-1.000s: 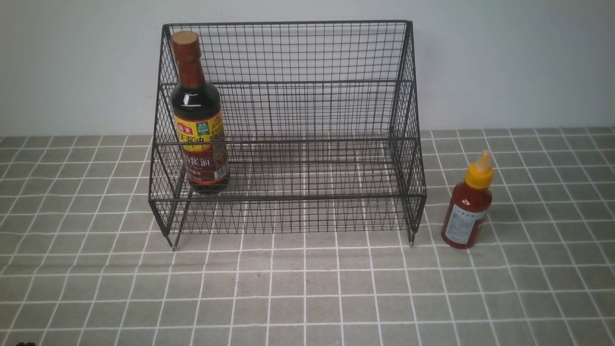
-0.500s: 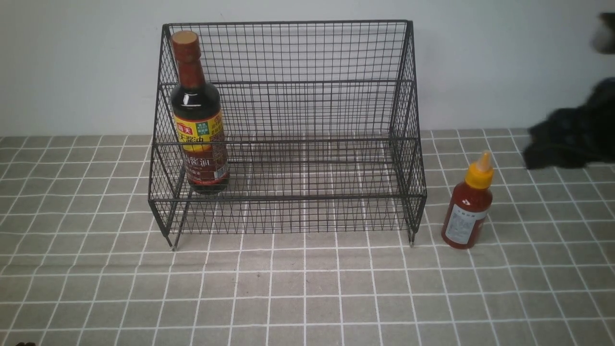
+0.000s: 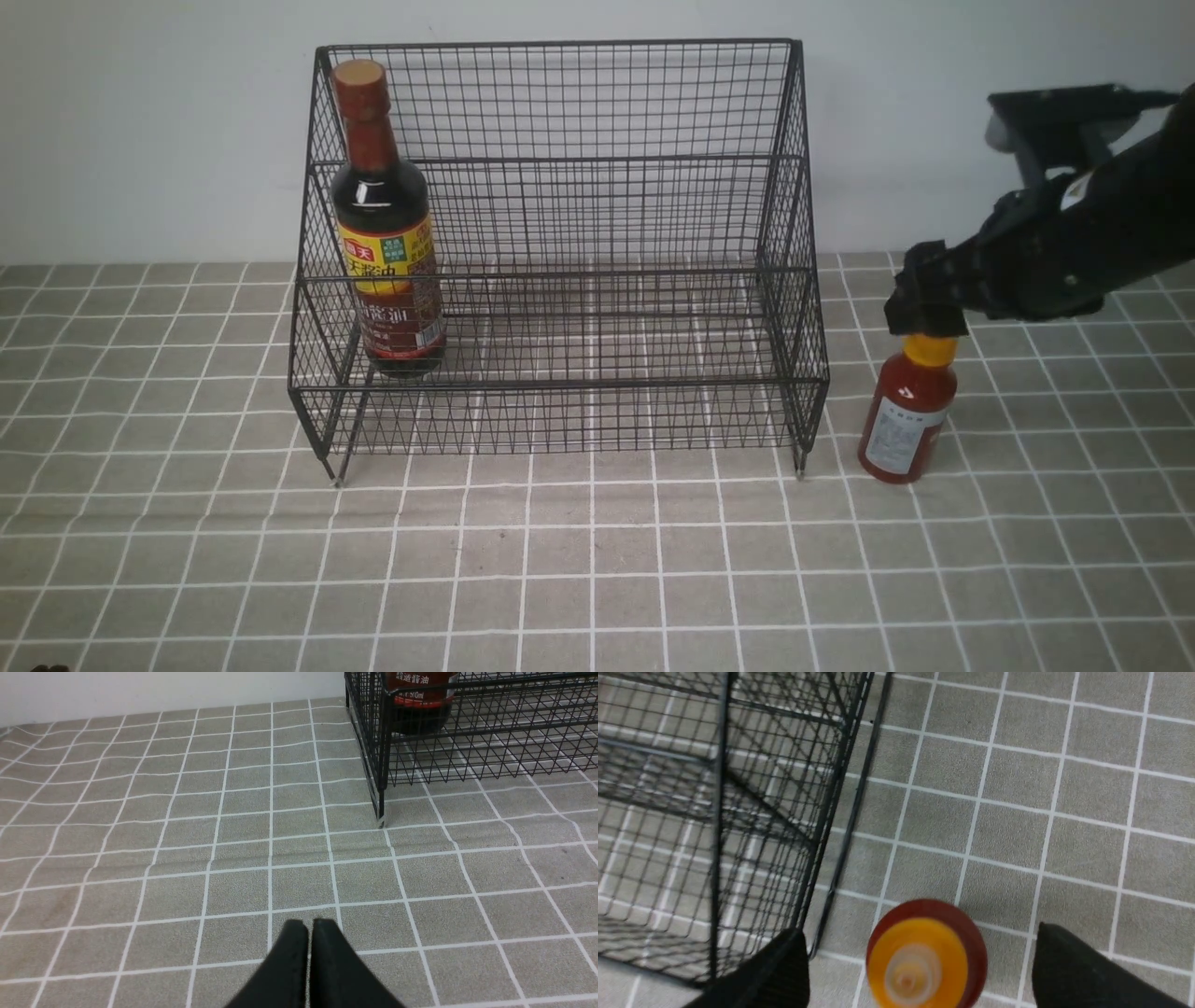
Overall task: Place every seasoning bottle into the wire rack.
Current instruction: Use the right arm to grab the condiment bottle closest to it, then use the right arm to put the condiment bottle back on the shelf
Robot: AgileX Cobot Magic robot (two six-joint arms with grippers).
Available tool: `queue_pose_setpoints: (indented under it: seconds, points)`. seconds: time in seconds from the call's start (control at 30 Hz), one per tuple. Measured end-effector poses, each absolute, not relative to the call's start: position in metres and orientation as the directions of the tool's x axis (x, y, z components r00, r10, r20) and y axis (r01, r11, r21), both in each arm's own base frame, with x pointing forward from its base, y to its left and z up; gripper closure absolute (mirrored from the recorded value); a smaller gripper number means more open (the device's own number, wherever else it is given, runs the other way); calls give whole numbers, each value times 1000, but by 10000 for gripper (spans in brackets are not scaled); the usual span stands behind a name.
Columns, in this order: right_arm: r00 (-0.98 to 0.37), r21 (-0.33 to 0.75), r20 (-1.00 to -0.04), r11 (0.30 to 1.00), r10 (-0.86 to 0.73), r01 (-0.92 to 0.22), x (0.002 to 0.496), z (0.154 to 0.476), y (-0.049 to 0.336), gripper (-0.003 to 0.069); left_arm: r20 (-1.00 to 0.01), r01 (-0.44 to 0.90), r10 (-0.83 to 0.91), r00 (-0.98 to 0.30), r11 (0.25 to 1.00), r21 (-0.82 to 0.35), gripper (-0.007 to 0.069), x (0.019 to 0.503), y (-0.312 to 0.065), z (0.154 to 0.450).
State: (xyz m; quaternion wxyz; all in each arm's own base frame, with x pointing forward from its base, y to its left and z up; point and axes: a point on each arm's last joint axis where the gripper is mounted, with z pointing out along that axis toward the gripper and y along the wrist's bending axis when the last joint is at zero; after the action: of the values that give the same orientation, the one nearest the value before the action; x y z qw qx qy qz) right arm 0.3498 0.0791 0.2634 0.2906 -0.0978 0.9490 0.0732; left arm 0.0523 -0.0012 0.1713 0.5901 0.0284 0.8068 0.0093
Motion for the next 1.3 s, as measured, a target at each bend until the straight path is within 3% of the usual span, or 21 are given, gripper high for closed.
queue_pose_setpoints:
  seconds: [0.17, 0.27, 0.37, 0.6, 0.77, 1.0, 1.3]
  points:
    - [-841, 82, -521, 971, -149, -223, 358, 241, 81, 87, -952, 35, 57, -302, 998, 49, 632, 52, -1, 171]
    - [-850, 83, -505, 972, -151, -221, 360, 234, 81, 155, -952, 35, 57, -302, 998, 49, 632, 52, -1, 171]
    - [-849, 69, -500, 969, -173, -238, 361, 236, 81, 379, -952, 35, 57, -302, 998, 49, 632, 52, -1, 171]
    - [-852, 59, -474, 958, -221, -281, 355, 268, 81, 364, -952, 35, 57, -302, 998, 49, 632, 52, -1, 171]
    - [-788, 39, -571, 951, -232, -308, 338, 341, 78, 364, -952, 35, 57, -302, 998, 49, 632, 52, -1, 171]
    - [-680, 79, -693, 912, -240, -402, 304, 404, 91, 364, -952, 35, 57, -302, 998, 49, 632, 52, -1, 171]
    - [-579, 71, -745, 822, -333, -565, 312, 388, 155, 364, -952, 35, 57, -302, 998, 49, 632, 52, -1, 171]
